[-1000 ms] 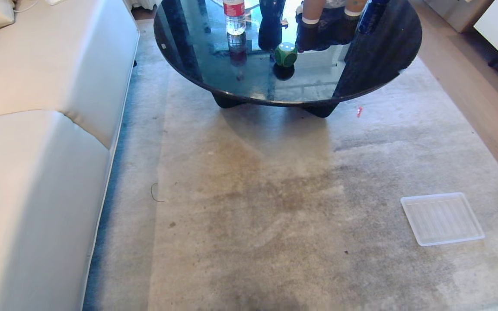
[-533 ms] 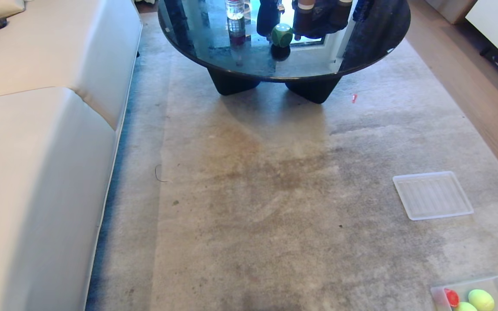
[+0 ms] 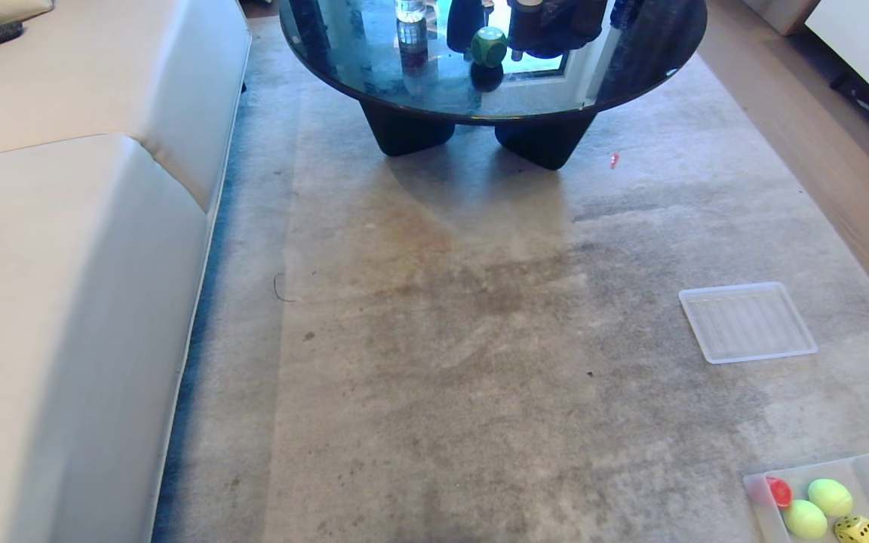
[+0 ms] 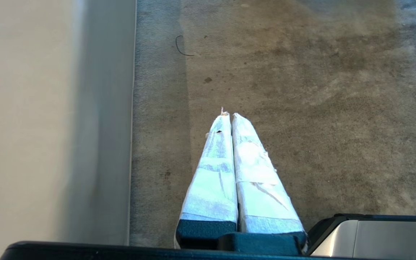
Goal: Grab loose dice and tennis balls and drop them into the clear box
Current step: Put the toys in the box
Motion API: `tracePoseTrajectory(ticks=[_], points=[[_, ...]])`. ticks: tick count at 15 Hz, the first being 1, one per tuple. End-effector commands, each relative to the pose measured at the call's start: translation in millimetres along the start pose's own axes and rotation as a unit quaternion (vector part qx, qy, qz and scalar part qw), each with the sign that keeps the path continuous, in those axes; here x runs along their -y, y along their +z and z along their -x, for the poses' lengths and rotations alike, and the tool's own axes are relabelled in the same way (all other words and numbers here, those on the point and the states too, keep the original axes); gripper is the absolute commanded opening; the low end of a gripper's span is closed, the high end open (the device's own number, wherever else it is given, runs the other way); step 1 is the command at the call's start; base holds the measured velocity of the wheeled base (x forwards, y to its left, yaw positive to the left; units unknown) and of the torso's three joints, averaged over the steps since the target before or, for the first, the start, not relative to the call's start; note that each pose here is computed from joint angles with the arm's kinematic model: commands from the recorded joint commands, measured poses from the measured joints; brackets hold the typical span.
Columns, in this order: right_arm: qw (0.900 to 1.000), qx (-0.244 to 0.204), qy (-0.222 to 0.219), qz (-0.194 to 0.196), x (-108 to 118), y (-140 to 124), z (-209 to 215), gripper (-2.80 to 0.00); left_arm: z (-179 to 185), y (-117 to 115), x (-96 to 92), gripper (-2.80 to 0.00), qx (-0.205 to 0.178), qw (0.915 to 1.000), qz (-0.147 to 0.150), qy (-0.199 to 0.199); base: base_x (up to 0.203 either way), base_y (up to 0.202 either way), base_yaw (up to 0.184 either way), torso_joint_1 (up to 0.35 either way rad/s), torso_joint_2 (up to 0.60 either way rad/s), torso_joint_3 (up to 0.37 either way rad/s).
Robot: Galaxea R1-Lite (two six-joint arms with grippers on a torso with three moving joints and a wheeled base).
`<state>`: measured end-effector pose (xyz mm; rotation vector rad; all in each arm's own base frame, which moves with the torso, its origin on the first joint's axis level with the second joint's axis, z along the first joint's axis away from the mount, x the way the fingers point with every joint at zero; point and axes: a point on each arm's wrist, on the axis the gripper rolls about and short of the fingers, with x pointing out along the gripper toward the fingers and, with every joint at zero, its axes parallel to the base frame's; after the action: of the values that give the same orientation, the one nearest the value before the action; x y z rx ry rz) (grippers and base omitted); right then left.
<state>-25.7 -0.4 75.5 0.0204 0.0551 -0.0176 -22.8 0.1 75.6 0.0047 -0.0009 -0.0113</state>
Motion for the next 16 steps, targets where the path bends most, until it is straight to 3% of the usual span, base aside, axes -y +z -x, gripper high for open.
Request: tracePoseTrajectory(ticks=[1,10,16], points=[[1.0,-0.001,0.0,0.0,0.0,-0.2,0.0,-2.8,0.0,-0.1,0.0,-2.8,0.0,1.0,0.0,0.0,0.0,0.0,0.0,0.0,0.0,0.0],[1.0,-0.001,0.0,0.0,0.0,-0.2,0.0,-2.8,0.0,0.1,0.0,-2.8,0.0,1.0,-0.003,0.0,0.0,0.0,0.0,0.0,0.0,0.0],[1.0,-0.001,-0.001,0.0,0.0,-0.2,0.0,-2.8,0.0,0.1,0.0,-2.8,0.0,1.0,-0.004,0.0,0.003,0.008,-0.147,0.001,0.0,0.001]])
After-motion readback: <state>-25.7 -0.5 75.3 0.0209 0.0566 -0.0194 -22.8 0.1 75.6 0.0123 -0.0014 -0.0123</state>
